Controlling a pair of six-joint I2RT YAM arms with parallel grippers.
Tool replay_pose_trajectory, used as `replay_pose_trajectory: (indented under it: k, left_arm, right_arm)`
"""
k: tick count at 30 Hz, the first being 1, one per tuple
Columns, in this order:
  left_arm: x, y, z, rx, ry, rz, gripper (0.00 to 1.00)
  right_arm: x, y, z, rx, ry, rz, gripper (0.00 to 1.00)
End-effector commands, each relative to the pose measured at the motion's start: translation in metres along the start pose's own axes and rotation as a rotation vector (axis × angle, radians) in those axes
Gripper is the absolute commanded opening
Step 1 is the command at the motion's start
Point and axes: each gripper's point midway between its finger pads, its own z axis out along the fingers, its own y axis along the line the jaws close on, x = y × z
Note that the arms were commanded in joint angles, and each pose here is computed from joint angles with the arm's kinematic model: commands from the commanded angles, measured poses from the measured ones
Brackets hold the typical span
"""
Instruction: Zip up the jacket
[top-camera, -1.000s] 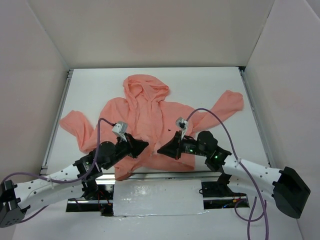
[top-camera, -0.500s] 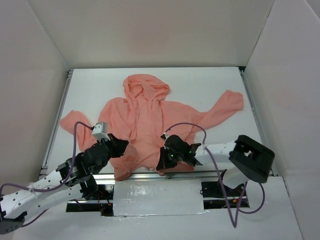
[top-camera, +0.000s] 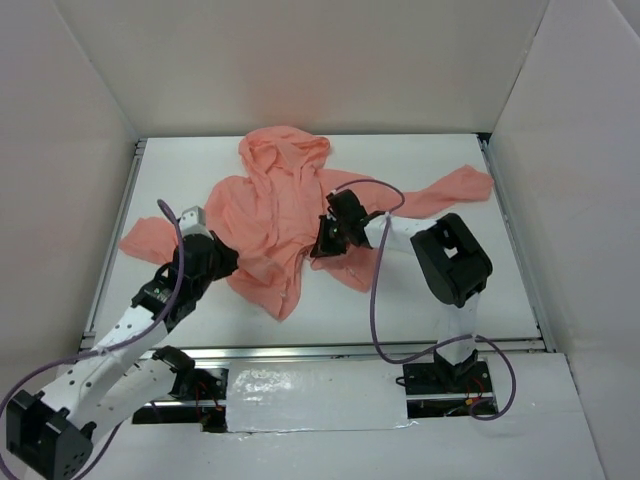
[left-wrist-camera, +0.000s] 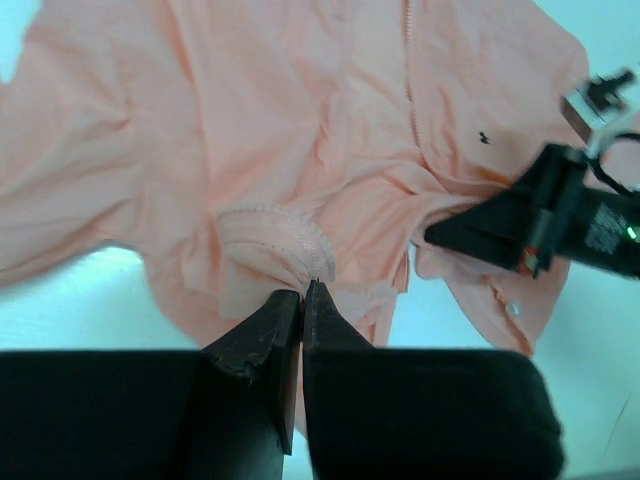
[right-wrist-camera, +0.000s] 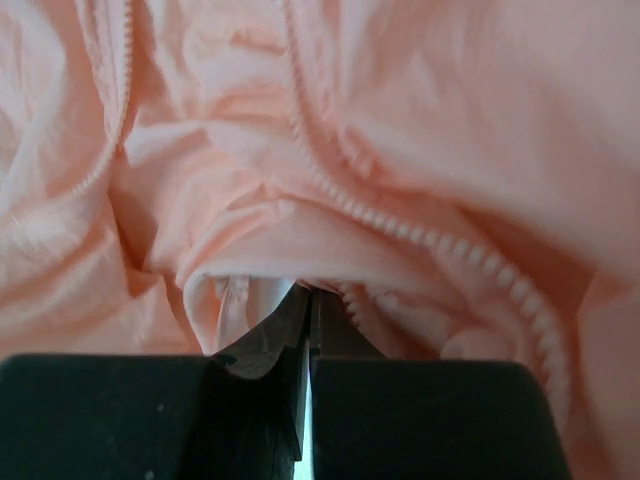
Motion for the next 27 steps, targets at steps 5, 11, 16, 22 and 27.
replay_pose_trajectory:
  k: [5, 11, 16, 22, 27]
  left_arm:
    - [-0.037, -0.052, 0.005, 0.219, 0.054, 0.094, 0.00]
    - [-0.009, -0.055, 0.001, 0.280, 0.173, 0.154, 0.00]
    - [0.006, -0.058, -0.006, 0.305, 0.222, 0.177, 0.00]
    - [0.012, -0.059, -0.010, 0.301, 0.234, 0.197, 0.00]
    - [0.017, -0.063, -0.011, 0.309, 0.255, 0.216, 0.00]
  right_arm:
    - [0.039, 0.032, -0.046, -0.147, 0.132, -0.309, 0.00]
    - [0.119, 0.037, -0.078, -0.277, 0.276, -0.391, 0.00]
    - [0.150, 0.015, -0.085, -0.249, 0.344, -0.380, 0.03]
    - [0.146, -0.008, -0.077, -0.099, 0.313, -0.340, 0.32]
    - [0.132, 0.007, -0.092, 0.051, 0.180, -0.464, 0.53]
